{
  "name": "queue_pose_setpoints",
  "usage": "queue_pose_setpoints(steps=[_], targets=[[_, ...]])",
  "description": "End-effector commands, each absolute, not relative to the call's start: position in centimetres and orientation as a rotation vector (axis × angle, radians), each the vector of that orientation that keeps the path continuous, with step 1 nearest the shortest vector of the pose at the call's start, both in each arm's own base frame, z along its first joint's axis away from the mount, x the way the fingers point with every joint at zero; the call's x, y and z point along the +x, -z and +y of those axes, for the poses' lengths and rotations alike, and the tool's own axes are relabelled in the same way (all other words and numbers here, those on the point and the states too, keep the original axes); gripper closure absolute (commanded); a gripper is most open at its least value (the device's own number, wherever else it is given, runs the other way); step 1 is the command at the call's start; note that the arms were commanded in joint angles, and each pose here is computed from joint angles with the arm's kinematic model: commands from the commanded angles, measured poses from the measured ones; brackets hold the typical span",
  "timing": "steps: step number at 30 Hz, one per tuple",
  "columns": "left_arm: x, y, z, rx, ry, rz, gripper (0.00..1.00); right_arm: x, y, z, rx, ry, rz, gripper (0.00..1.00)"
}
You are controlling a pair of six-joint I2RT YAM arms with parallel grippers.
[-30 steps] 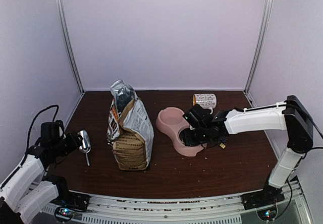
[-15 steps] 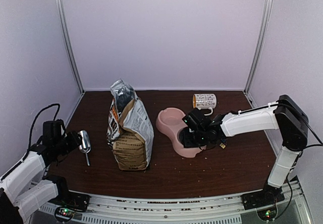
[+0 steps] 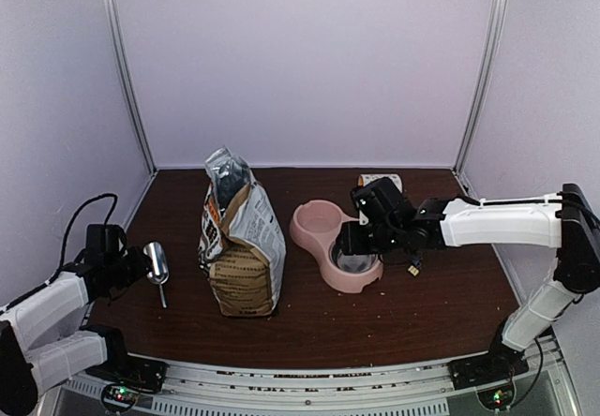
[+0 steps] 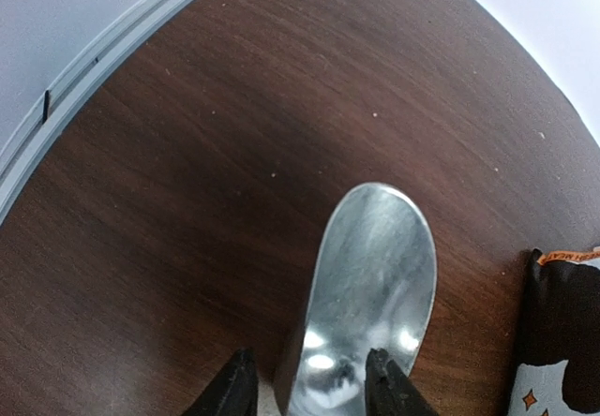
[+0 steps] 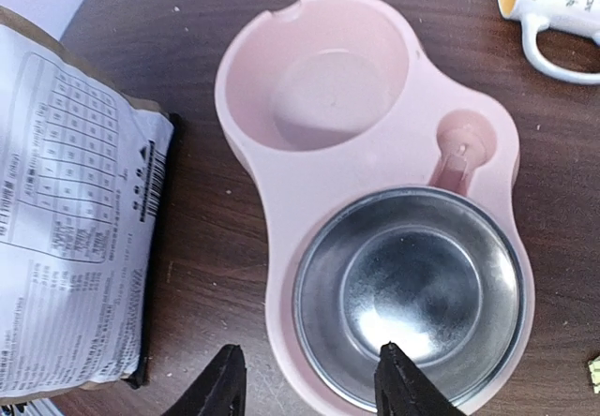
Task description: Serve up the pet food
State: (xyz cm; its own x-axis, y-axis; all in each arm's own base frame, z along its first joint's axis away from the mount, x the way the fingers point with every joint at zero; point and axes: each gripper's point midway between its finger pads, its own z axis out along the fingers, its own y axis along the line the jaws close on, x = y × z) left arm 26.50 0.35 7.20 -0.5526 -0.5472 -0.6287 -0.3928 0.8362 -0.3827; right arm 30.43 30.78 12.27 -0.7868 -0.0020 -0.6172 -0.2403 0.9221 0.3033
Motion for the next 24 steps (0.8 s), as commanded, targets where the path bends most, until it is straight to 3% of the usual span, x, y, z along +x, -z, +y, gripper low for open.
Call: queue_pose_setpoints(steps=[1, 11, 24], targets=[[28.1, -8.6, 1.1, -0.664, 0.224, 2.159, 0.59, 29.9, -14.4, 30.0, -0.178, -0.51, 2.396, 0.52], [28.9, -6.7, 1.6, -0.668, 0.204, 2.216, 0.68, 28.8, -17.6, 28.0, -0.133, -0.55, 2.319, 0.51], [29.2, -5.9, 1.4, -0.681, 0.231, 2.225, 0.93, 28.3, -17.4, 27.1, -0.105, -0.556, 2.303, 0.5]])
